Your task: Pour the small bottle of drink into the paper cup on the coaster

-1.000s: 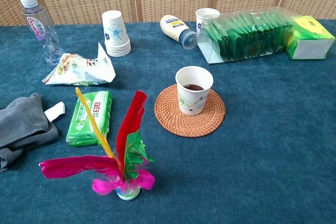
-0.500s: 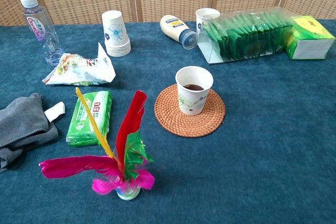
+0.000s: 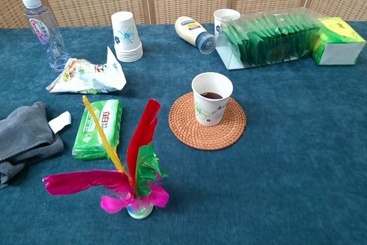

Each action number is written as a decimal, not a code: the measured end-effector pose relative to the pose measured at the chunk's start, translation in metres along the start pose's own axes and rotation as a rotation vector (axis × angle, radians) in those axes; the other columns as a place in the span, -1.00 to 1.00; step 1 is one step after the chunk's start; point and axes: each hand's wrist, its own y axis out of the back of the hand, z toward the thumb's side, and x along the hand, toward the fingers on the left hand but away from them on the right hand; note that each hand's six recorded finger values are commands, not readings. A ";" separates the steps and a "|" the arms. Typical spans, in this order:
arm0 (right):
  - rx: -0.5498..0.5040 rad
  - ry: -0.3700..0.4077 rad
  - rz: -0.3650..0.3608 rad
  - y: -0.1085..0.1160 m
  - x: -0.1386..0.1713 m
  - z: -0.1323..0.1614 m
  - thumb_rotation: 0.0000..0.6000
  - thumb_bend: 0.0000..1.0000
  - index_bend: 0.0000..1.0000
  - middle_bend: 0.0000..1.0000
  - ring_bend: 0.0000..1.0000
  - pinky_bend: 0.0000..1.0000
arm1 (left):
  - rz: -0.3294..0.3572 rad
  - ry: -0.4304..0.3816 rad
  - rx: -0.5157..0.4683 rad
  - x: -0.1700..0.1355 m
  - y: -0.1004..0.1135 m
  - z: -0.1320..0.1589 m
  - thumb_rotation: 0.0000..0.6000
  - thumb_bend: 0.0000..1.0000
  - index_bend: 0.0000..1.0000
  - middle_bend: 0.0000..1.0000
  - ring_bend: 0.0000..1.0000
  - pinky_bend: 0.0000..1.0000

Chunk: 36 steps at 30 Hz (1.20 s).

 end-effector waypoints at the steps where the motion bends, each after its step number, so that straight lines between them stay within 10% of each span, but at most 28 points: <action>1: 0.005 0.011 -0.006 0.001 0.001 0.003 1.00 -1.00 -1.00 -1.00 -1.00 -1.00 | 0.001 -0.001 -0.001 0.000 0.000 0.000 1.00 -0.34 -1.00 -1.00 -1.00 -1.00; 17: 0.052 0.198 -0.018 0.015 0.006 0.071 1.00 -1.00 -1.00 -1.00 -1.00 -1.00 | 0.005 -0.009 -0.005 -0.003 0.002 0.000 1.00 -0.34 -1.00 -1.00 -1.00 -1.00; 36: 0.541 0.428 0.150 0.020 0.033 0.146 1.00 -1.00 -1.00 -1.00 -1.00 -1.00 | -0.011 0.018 0.036 0.000 -0.007 0.000 1.00 -0.34 -1.00 -1.00 -1.00 -1.00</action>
